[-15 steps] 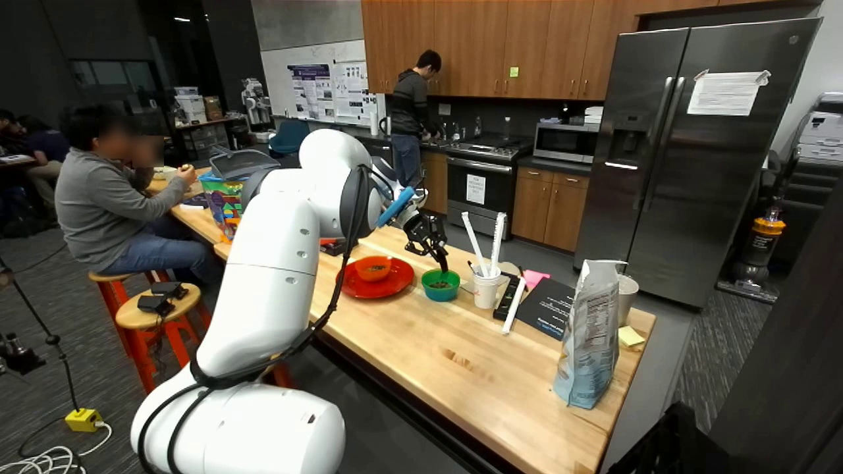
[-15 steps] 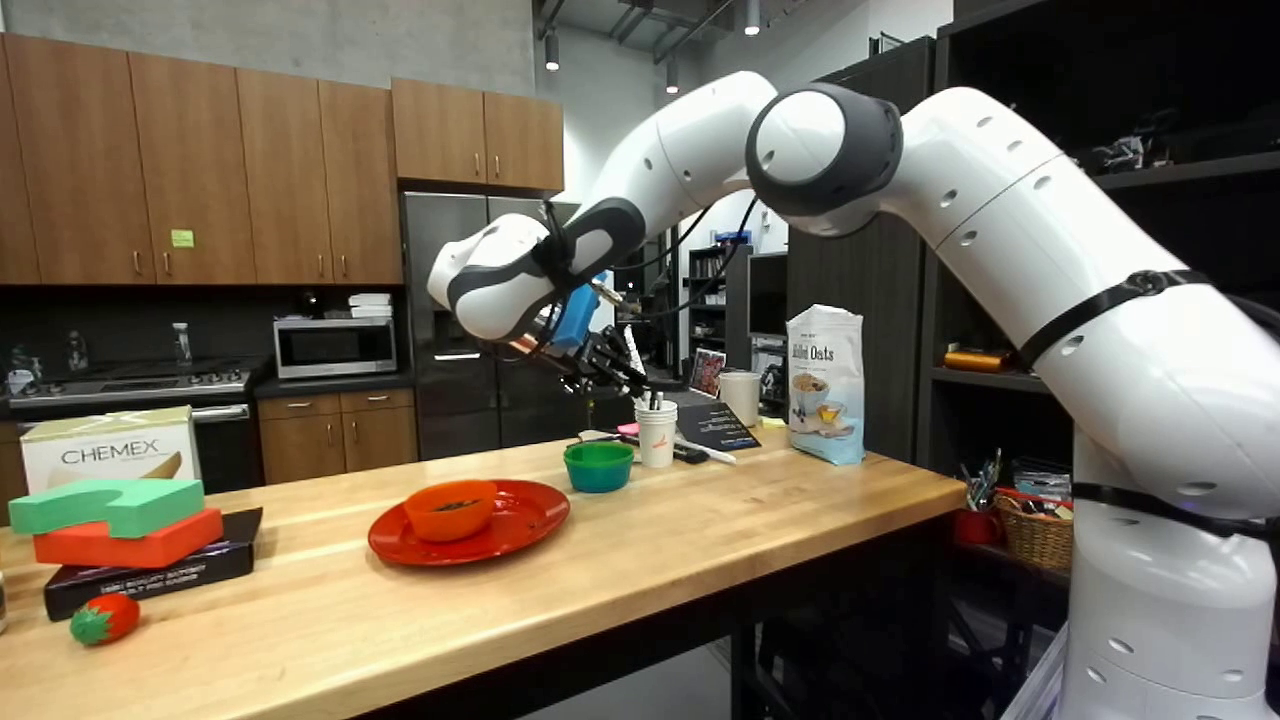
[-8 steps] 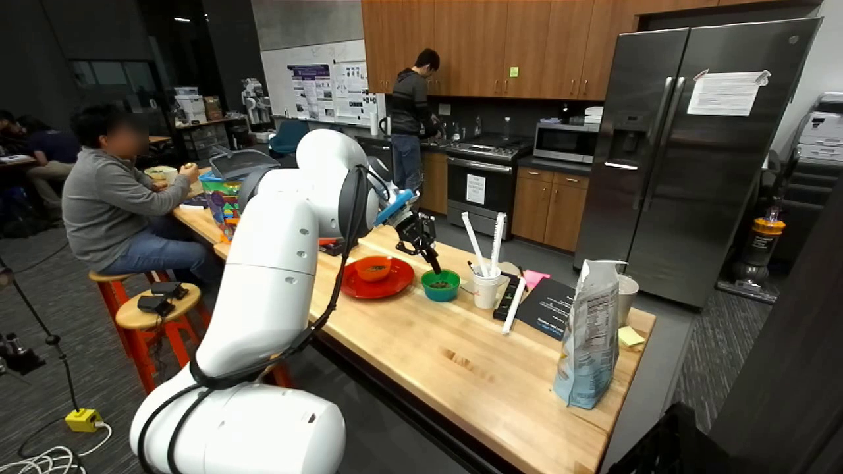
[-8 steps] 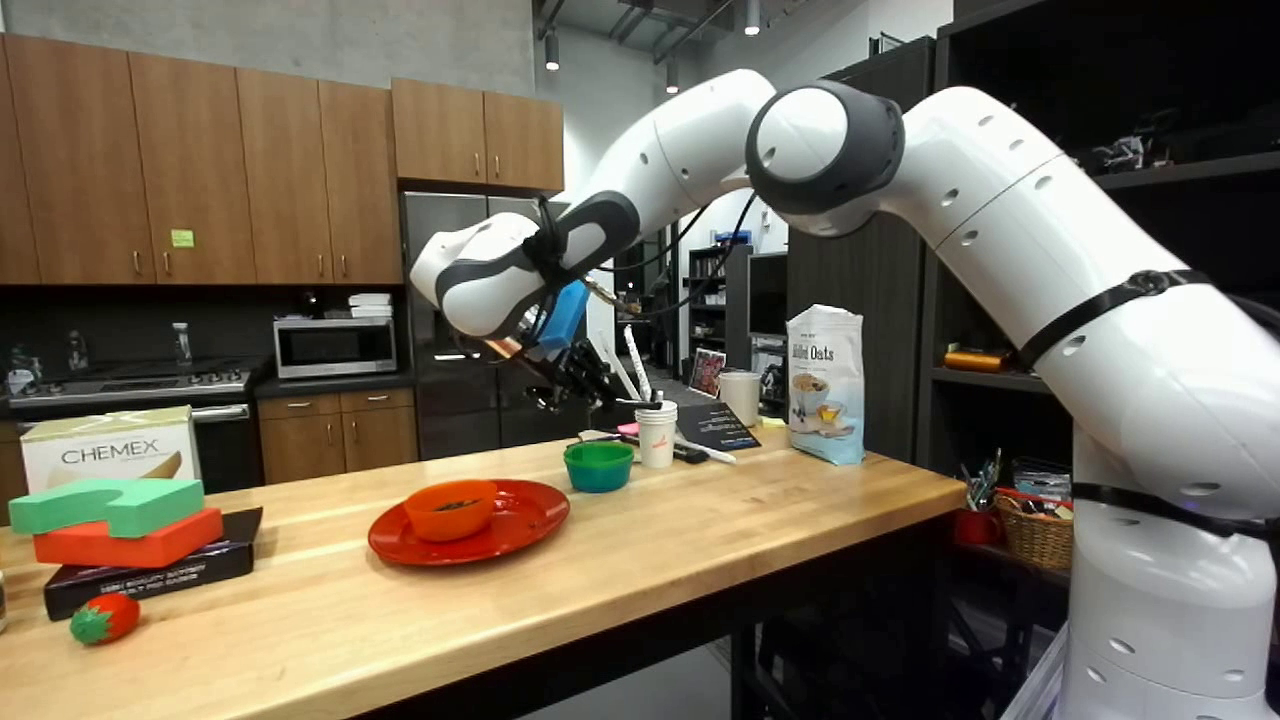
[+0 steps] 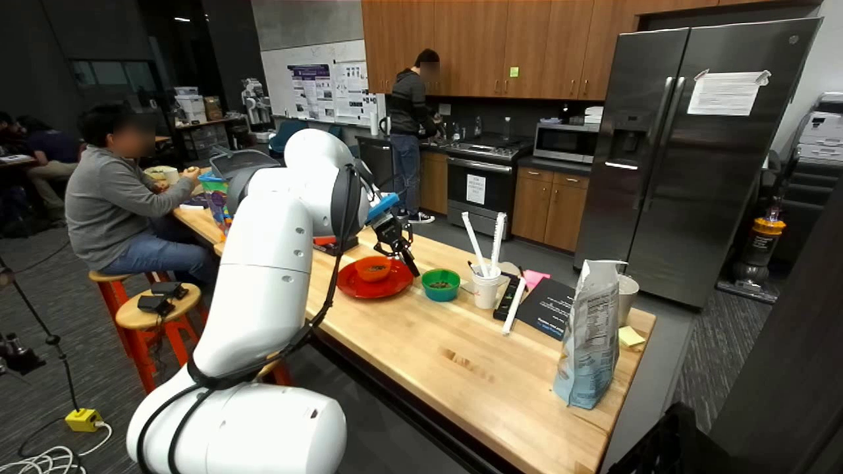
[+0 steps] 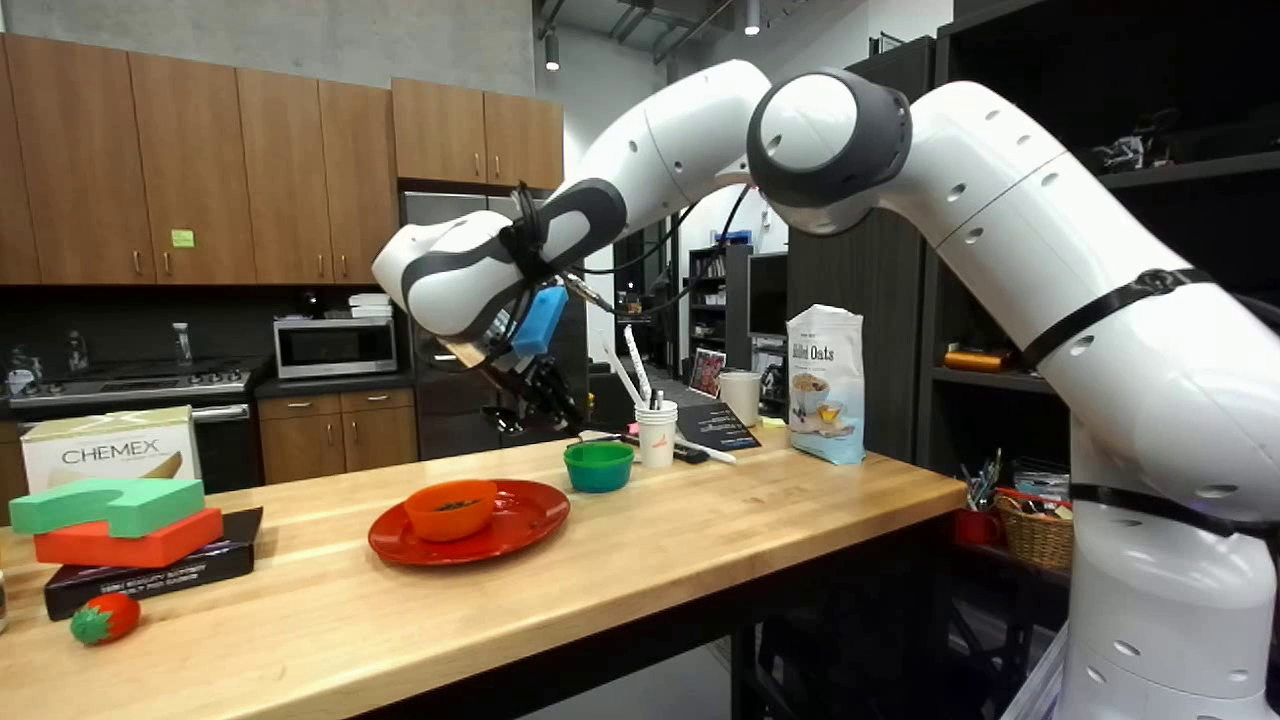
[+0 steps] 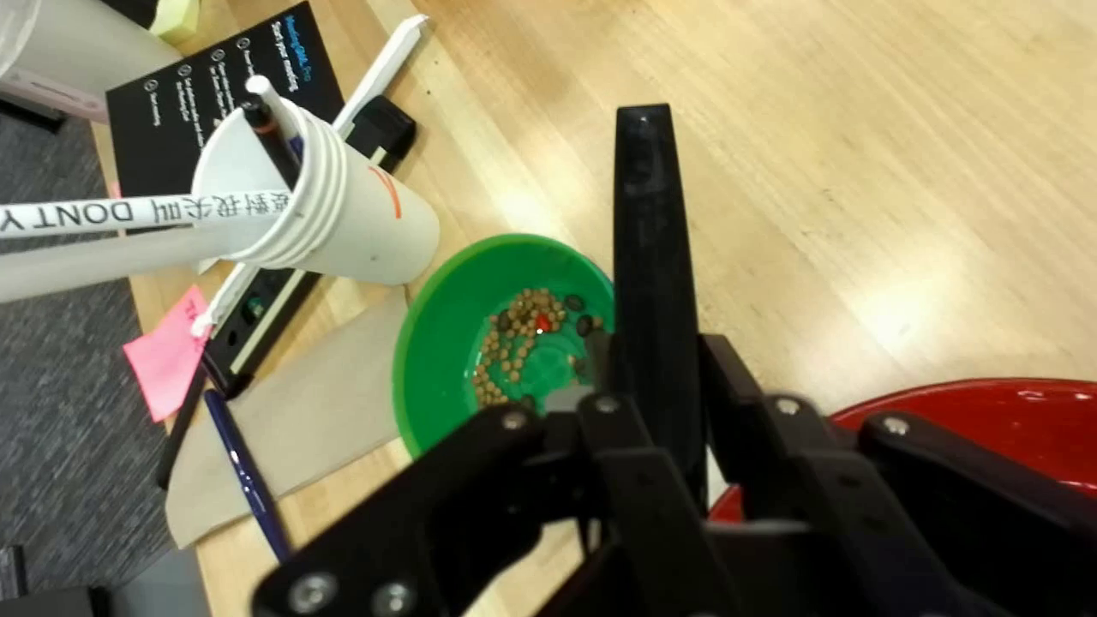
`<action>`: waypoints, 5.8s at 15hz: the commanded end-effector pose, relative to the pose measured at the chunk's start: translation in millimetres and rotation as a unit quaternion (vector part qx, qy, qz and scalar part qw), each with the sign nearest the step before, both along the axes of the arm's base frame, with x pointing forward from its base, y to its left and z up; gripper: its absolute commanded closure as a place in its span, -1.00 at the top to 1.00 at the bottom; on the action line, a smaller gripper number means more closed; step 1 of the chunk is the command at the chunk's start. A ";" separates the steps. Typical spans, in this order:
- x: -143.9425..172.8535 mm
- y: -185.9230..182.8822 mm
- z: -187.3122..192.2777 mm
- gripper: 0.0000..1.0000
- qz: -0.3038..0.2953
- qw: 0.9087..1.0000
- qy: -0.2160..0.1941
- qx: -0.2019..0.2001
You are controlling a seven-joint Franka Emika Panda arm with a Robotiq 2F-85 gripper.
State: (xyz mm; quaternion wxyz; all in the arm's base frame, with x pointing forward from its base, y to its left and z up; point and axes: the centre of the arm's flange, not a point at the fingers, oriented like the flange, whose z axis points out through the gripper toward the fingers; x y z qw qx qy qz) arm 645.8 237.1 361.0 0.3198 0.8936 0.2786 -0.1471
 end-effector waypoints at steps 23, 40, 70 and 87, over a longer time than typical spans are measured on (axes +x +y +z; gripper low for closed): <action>26.5 27.9 -16.4 -0.87 0.112 0.988 0.096 0.053; 49.5 56.7 -47.6 -0.86 0.127 0.976 0.163 0.073; 82.2 70.8 -14.3 -0.87 0.268 0.929 0.242 -0.082; 52.1 51.4 -30.7 -0.87 0.277 0.929 0.245 -0.013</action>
